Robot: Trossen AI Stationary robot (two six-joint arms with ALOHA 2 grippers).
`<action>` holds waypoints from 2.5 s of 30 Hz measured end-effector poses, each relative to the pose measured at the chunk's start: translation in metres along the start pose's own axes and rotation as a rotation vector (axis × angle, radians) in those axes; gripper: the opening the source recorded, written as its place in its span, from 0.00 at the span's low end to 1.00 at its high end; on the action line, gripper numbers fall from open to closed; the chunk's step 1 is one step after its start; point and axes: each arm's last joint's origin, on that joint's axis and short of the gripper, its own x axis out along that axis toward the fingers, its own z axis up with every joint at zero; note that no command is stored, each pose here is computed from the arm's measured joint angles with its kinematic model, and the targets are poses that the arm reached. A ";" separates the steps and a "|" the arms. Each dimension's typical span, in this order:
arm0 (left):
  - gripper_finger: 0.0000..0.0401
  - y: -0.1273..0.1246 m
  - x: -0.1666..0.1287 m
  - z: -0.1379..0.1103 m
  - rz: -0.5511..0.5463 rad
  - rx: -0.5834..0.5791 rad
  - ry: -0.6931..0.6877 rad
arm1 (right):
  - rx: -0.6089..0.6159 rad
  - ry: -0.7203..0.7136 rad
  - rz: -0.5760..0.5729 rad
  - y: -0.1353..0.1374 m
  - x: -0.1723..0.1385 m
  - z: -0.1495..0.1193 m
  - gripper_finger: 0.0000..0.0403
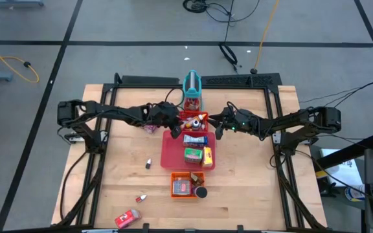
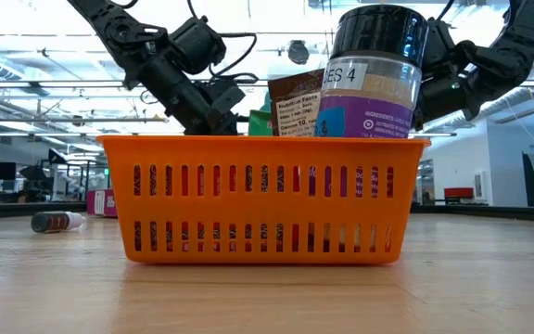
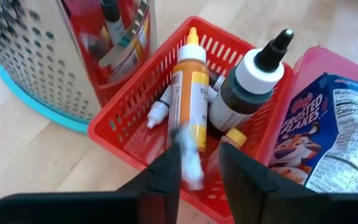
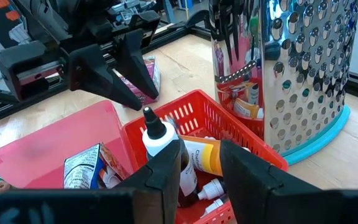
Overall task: Pick & Place Kitchen Items
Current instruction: Put the small brown food coloring bottle into the red bin
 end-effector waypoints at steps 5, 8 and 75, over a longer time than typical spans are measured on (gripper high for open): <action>0.32 0.000 0.000 -0.001 -0.001 0.002 0.006 | -0.004 0.002 0.000 0.000 0.000 0.000 0.26; 0.33 -0.002 -0.001 -0.004 -0.013 0.020 0.045 | -0.008 0.000 0.002 0.000 -0.001 -0.001 0.26; 0.33 -0.088 -0.125 -0.152 -0.086 -0.291 0.372 | -0.174 -0.104 0.281 0.045 -0.098 -0.069 0.12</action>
